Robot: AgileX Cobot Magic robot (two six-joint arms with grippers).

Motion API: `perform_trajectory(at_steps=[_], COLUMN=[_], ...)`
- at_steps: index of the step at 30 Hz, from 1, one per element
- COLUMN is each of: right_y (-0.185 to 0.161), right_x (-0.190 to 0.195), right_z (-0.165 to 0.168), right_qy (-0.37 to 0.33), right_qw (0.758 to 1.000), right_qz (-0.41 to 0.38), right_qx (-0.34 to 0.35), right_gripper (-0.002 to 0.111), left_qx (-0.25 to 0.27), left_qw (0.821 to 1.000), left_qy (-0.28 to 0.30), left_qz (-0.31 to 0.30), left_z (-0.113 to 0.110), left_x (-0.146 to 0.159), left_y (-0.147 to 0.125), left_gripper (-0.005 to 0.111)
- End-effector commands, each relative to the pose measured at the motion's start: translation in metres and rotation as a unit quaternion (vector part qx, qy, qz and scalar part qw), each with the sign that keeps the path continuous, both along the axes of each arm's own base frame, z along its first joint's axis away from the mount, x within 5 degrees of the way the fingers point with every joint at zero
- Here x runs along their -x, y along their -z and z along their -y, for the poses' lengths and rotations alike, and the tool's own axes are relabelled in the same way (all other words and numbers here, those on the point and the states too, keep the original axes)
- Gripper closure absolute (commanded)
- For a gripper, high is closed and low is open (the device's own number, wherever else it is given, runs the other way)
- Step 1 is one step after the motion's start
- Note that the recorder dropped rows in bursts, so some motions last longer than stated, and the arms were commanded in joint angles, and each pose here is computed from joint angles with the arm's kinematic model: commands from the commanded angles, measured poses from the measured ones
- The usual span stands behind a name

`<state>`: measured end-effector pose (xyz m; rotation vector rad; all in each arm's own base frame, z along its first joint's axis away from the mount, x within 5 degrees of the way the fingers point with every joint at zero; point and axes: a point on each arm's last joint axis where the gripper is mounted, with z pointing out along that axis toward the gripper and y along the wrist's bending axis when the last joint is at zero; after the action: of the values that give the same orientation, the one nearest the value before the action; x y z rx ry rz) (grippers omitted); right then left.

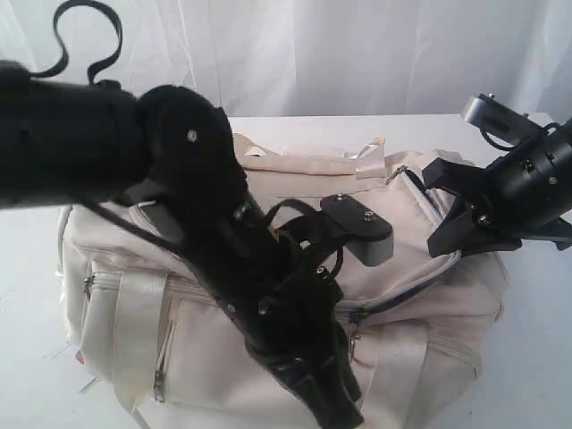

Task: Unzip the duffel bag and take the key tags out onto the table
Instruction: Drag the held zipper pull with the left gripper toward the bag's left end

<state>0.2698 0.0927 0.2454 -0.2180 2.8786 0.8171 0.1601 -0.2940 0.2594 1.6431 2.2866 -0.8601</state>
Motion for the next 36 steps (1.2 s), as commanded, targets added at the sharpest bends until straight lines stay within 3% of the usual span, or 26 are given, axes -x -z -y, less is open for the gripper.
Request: perform_trajectory(at_steps=[1, 7, 10, 16, 20, 26, 36], right_y=[-0.004, -0.004, -0.004, -0.004, -0.004, -0.004, -0.004], right_x=[-0.003, -0.003, -0.003, -0.003, -0.003, -0.003, -0.002], right_z=[0.004, 0.004, 0.004, 0.004, 0.004, 0.004, 0.003], right_qy=[0.009, 0.009, 0.010, 0.010, 0.010, 0.010, 0.008], right_qw=[1.000, 1.000, 1.000, 1.000, 1.000, 1.000, 1.000], right_qz=[0.012, 0.012, 0.013, 0.013, 0.012, 0.012, 0.008], right_qx=[0.003, 0.003, 0.002, 0.002, 0.002, 0.002, 0.000], right_gripper=[0.108, 0.108, 0.108, 0.108, 0.108, 0.108, 0.108], left_qx=[0.074, 0.055, 0.075, 0.082, 0.101, 0.113, 0.124], left_qw=[0.990, 0.977, 0.969, 0.969, 0.966, 0.963, 0.958], left_qy=[-0.094, -0.200, -0.230, -0.230, -0.233, -0.235, -0.229], left_qz=[0.072, 0.050, 0.044, 0.046, 0.055, 0.063, 0.122], left_z=[-0.002, -0.021, -0.019, -0.017, -0.012, -0.009, -0.003], left_x=[0.020, 0.023, 0.020, 0.019, 0.015, 0.012, 0.001], left_y=[-0.001, 0.039, 0.037, 0.034, 0.025, 0.020, 0.029], left_gripper=[0.107, 0.107, 0.107, 0.105, 0.085, 0.042, 0.038])
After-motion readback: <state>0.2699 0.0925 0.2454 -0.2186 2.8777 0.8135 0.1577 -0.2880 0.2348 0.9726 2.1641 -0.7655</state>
